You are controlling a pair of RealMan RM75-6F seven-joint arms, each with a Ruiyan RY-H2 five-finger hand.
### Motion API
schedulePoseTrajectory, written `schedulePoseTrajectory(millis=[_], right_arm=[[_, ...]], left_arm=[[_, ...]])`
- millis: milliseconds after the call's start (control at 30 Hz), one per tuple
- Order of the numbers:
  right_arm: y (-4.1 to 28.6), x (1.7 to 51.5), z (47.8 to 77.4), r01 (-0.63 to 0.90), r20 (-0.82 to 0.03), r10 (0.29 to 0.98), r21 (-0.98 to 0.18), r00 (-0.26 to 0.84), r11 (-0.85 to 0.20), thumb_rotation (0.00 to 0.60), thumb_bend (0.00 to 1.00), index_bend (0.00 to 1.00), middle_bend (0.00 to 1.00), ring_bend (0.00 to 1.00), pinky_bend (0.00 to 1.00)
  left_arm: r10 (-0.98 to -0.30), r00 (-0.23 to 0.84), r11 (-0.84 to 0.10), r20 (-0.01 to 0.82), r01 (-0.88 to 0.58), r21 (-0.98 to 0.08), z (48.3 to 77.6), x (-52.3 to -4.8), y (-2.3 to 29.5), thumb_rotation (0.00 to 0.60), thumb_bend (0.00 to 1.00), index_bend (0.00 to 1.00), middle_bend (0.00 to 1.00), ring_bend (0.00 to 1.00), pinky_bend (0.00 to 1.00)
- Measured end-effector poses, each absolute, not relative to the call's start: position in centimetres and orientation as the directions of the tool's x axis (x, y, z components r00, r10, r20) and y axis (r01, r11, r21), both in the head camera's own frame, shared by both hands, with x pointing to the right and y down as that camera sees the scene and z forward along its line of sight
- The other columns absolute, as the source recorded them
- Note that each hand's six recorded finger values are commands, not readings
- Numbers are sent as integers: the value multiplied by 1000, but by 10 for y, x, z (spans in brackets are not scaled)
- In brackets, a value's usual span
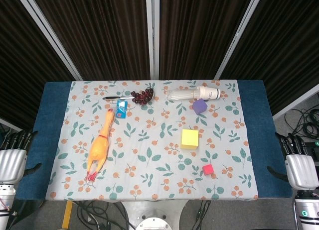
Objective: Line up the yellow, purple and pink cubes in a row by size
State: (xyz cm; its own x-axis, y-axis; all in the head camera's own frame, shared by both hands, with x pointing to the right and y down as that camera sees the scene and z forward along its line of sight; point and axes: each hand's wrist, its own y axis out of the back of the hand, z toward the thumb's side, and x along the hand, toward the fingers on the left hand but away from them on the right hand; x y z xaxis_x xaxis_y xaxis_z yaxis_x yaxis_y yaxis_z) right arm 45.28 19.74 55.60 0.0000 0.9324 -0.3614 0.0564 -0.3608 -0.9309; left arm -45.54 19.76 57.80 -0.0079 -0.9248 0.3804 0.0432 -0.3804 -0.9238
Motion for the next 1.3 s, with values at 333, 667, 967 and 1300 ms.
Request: schedulePoseTrajectory(millis=[333, 667, 967, 1300], right_arm=[[199, 458, 553, 69, -354, 935, -933, -18, -352, 600, 37, 15, 141, 0, 47], [199, 455, 552, 89, -358, 934, -931, -11, -355, 600, 36, 23, 150, 0, 48], [180, 424, 563, 136, -400, 912, -902, 93, -409, 600, 37, 48, 165, 0, 48], [139, 355, 611, 99, -533, 809, -816, 249, -569, 600, 59, 92, 178, 0, 49]], left_arm=[[-925, -3, -379, 379, 43, -925, 579, -452, 197, 600, 21, 158, 189, 104, 120], [-927, -7, -376, 376, 42, -926, 578, -452, 197, 600, 21, 158, 189, 104, 120], [-929, -10, -370, 370, 33, -928, 578, -453, 200, 600, 20, 158, 189, 104, 120], [-927, -31, -373, 373, 20, -927, 577, -461, 207, 600, 21, 158, 189, 104, 120]])
